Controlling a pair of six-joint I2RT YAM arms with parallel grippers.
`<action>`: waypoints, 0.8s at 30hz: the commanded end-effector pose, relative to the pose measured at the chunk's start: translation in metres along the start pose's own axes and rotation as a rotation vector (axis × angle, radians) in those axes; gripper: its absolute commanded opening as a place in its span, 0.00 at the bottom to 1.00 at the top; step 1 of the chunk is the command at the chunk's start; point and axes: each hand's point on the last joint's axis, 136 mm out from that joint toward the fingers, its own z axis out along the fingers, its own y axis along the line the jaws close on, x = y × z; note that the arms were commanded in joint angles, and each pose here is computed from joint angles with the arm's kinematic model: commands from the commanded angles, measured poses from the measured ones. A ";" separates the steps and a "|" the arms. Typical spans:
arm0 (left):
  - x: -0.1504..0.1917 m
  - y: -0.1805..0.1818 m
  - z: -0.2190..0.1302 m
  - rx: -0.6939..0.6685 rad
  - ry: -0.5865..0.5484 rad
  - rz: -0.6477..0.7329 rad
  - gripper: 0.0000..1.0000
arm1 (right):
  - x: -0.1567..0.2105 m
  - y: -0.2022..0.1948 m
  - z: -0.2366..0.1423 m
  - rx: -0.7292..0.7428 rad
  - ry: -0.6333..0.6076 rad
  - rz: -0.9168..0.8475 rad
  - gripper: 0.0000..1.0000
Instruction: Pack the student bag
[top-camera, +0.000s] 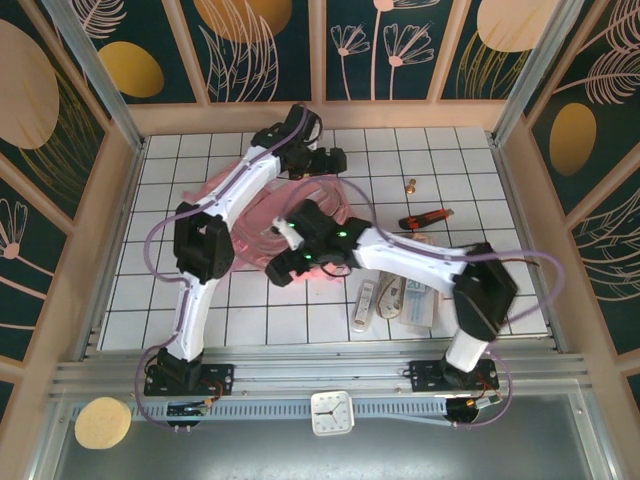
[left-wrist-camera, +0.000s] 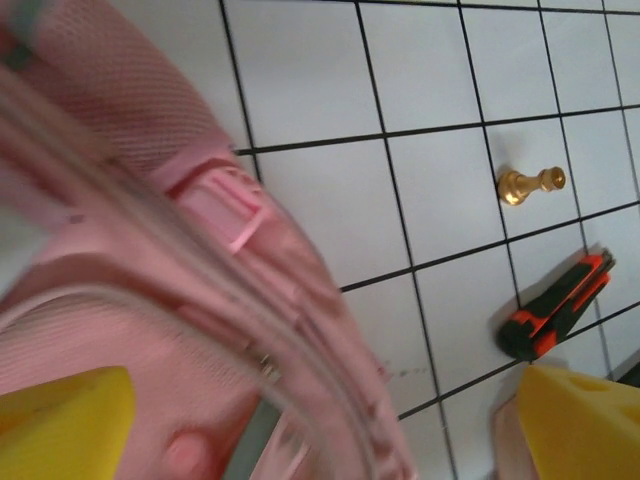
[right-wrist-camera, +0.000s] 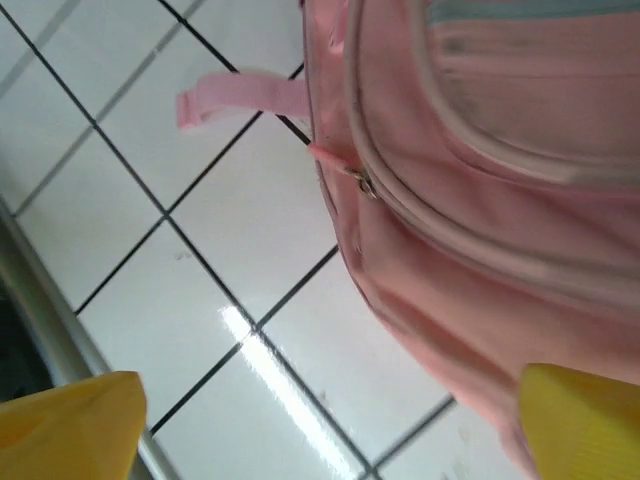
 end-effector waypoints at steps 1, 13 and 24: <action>-0.013 0.001 -0.055 -0.060 -0.091 0.109 0.99 | -0.036 -0.012 -0.069 0.018 -0.228 0.059 0.99; 0.074 -0.001 -0.063 -0.074 0.094 0.189 0.99 | -0.029 -0.150 -0.136 0.120 -0.372 0.513 0.99; 0.134 0.017 -0.060 -0.424 0.200 0.590 0.87 | -0.023 -0.181 -0.119 0.096 -0.325 0.608 0.99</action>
